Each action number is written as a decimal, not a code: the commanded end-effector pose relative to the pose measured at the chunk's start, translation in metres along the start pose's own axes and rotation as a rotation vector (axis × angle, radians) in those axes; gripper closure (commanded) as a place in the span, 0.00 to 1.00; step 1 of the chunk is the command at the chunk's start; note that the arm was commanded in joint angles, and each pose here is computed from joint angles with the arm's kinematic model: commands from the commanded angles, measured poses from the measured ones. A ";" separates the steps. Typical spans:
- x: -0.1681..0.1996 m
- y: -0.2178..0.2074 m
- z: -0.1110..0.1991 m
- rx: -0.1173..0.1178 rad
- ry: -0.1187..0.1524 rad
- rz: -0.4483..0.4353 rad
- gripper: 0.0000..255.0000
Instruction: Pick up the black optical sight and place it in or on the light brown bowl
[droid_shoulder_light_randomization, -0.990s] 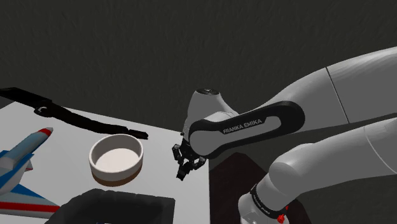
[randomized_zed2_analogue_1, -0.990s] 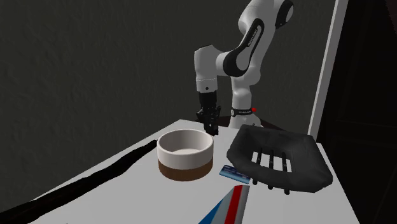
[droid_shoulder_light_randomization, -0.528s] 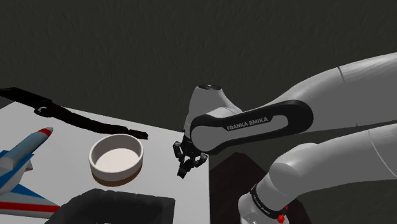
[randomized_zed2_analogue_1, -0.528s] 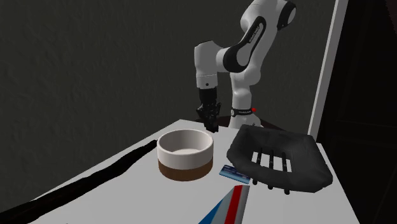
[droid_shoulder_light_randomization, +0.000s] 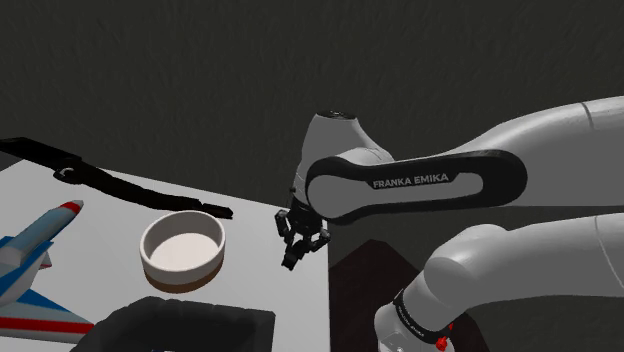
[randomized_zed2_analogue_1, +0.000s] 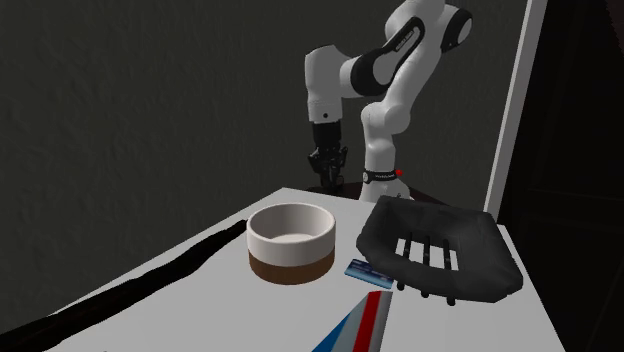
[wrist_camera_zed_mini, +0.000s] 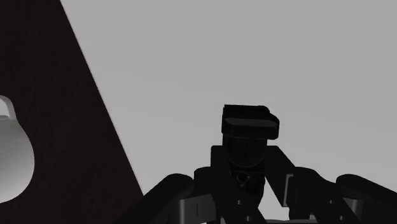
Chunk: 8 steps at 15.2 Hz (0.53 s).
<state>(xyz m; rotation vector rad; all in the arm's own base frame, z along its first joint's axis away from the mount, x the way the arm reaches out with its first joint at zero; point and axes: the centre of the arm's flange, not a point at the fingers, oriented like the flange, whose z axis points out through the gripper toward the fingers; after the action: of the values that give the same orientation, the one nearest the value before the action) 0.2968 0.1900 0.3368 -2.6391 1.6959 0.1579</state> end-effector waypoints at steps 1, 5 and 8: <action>-0.002 0.001 -0.011 -0.001 0.000 0.000 1.00; -0.004 0.002 -0.032 -0.001 0.000 0.000 1.00; -0.005 0.003 -0.047 -0.001 0.000 0.000 1.00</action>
<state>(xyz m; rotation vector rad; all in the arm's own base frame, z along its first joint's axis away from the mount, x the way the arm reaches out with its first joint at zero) 0.2973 0.1910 0.3788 -2.6391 1.6959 0.1583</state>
